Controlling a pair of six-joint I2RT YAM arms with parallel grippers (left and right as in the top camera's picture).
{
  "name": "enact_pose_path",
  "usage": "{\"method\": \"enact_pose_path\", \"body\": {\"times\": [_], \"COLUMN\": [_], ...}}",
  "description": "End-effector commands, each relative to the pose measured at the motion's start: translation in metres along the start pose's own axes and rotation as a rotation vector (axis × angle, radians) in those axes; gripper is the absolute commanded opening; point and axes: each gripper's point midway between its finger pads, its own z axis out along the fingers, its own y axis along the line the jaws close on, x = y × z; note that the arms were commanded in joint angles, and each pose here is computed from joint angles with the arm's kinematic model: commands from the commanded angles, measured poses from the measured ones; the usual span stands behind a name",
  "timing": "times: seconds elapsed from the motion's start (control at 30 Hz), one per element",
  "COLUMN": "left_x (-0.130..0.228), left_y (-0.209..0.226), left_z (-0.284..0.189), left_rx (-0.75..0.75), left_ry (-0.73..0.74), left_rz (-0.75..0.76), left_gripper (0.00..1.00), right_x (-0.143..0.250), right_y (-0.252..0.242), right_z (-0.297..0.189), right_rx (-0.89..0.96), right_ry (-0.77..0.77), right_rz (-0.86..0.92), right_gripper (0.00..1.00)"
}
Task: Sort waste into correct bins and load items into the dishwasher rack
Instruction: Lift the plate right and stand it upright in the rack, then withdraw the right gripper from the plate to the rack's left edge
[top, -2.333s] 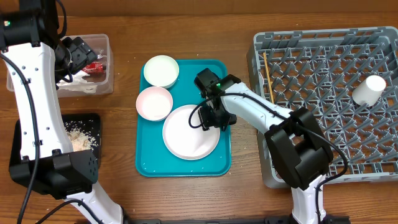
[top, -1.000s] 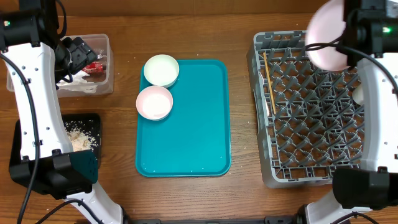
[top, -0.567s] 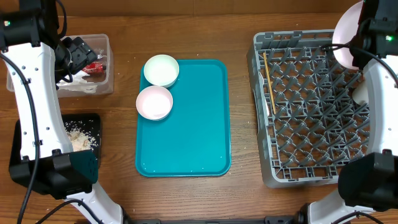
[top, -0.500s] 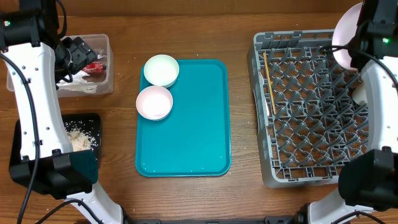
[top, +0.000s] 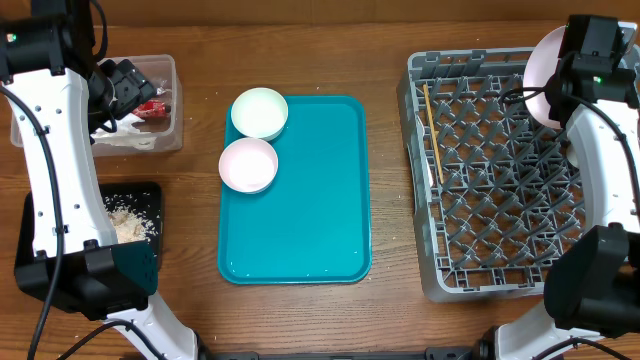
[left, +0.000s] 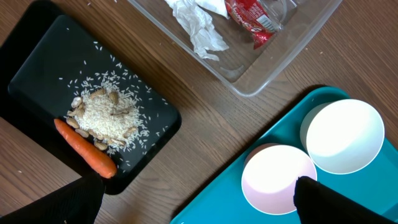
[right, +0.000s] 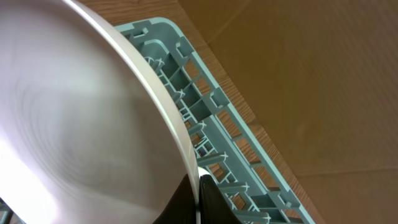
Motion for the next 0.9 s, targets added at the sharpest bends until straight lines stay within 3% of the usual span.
{"method": "enact_pose_path", "body": {"times": [0.0,0.27,0.53,0.57,0.6,0.67,0.87], "left_x": [0.0,0.0,0.0,0.0,0.0,0.0,0.0], "left_y": [0.002,0.002,0.002,0.002,0.002,0.002,0.002], "left_z": [0.001,0.001,0.001,0.001,0.001,0.001,0.001], "left_rx": [-0.013,-0.013,-0.013,-0.013,-0.013,-0.013,-0.013], "left_ry": [-0.003,-0.003,-0.003,-0.003,-0.003,-0.003,-0.003], "left_rz": [0.011,0.011,0.011,0.011,0.011,0.011,0.011], "left_gripper": [1.0,1.0,1.0,1.0,1.0,1.0,1.0], "right_x": [0.001,0.003,0.011,0.011,0.011,0.011,0.005], "right_y": [-0.002,0.009,0.06,0.065,0.071,0.079,0.105], "right_z": [0.001,0.001,-0.021,-0.025,-0.029,-0.043,-0.11], "right_rx": [0.019,-0.045,-0.245,-0.267,-0.291,-0.36,-0.748], "right_ry": [-0.002,0.003,0.015,0.014,0.016,0.033,0.084], "right_rz": [-0.004,-0.034,-0.096,-0.092,-0.075,-0.009,0.049], "right_gripper": [0.04,0.06,0.27,0.31,0.42,0.72,0.88]}}
